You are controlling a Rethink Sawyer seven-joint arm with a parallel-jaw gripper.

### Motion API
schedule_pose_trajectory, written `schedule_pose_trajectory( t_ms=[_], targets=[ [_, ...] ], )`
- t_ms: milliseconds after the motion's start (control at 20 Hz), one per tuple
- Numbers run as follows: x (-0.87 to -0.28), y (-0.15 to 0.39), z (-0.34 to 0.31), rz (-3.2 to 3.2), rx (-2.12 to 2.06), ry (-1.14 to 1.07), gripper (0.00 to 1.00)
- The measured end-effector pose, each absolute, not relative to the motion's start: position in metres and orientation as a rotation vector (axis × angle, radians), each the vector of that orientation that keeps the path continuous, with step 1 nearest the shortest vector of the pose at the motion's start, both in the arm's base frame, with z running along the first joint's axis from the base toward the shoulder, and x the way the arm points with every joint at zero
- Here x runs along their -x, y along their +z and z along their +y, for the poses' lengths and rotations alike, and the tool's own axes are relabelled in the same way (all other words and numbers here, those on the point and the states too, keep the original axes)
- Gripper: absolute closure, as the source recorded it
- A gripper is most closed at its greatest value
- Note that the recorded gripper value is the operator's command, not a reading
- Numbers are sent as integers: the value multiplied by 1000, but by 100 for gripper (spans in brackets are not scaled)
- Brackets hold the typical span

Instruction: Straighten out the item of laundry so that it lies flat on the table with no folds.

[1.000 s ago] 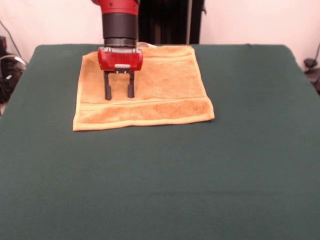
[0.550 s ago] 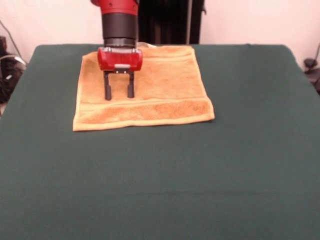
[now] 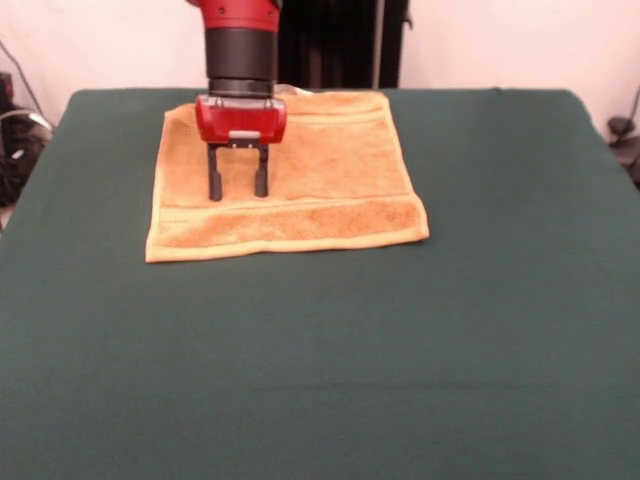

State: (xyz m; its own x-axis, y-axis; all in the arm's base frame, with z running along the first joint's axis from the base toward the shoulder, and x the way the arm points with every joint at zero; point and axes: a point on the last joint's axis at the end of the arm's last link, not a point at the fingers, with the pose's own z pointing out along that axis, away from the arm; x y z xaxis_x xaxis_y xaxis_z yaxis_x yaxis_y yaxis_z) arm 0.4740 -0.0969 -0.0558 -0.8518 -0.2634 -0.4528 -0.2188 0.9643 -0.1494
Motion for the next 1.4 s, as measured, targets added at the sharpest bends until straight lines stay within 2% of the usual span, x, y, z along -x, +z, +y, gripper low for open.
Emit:
schedule_pose_trajectory(
  t_ms=[600, 1400],
  targets=[
    [-490, -49, -89, 2762, 260, -175, 0],
    [-473, -57, -97, 2619, 306, -115, 0]
  ],
)
